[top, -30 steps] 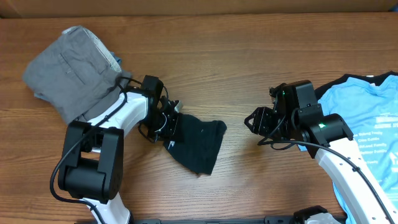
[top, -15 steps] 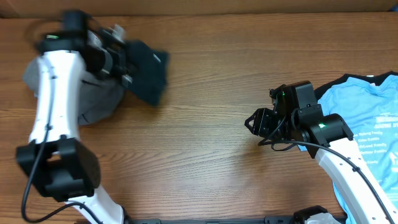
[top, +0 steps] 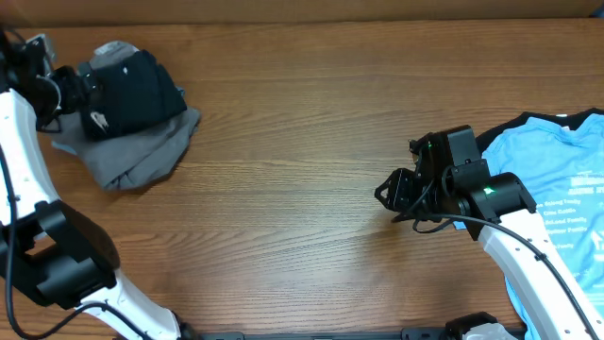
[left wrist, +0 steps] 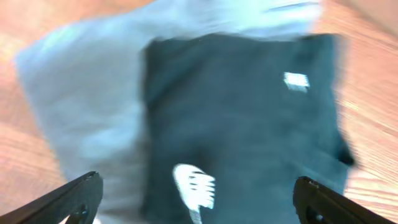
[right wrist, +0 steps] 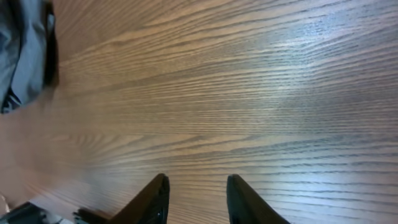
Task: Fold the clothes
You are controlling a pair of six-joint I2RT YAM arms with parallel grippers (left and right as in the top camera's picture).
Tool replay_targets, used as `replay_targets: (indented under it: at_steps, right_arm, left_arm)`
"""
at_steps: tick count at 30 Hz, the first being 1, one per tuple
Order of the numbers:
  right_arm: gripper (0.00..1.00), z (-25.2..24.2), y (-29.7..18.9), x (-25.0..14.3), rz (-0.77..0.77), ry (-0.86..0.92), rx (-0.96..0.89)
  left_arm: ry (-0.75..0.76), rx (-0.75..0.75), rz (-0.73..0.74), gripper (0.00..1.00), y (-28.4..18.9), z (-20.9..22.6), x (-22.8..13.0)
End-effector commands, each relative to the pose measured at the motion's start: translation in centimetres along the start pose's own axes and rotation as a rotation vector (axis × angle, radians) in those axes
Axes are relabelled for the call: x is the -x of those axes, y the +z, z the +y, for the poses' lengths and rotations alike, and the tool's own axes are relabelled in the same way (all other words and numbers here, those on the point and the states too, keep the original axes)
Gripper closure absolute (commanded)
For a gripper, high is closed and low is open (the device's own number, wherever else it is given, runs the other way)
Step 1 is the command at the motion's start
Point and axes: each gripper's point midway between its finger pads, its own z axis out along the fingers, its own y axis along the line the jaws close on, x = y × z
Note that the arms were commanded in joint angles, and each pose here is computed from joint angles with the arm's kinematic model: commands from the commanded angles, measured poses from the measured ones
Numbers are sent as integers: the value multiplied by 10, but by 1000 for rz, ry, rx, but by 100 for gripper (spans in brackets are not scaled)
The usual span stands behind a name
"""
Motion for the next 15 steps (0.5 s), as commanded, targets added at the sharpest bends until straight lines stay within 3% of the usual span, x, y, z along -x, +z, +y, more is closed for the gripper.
replay_targets:
  at_steps: [1,3,7,12,15]
  right_arm:
    - [66,8,-7,3,-21,-16,23]
    - [65,8,-7,3,-25,-18,25]
    - [62,16,-16,8,-56,-34,44]
    - [60,35,-56,22,-184,-91,76]
    - [57,52,-92,23,-268,-152,123]
  left_arm:
    - [-98,-13,-59,0,-29,16,15]
    - [-100,-112,-100,0,-58,3,25]
    - [72,-320,-171,0,-133,-55,27]
    - [354,-415,-177,0,-212,-141,-25]
    - [497,-395,-196,0,-248,-181,-64]
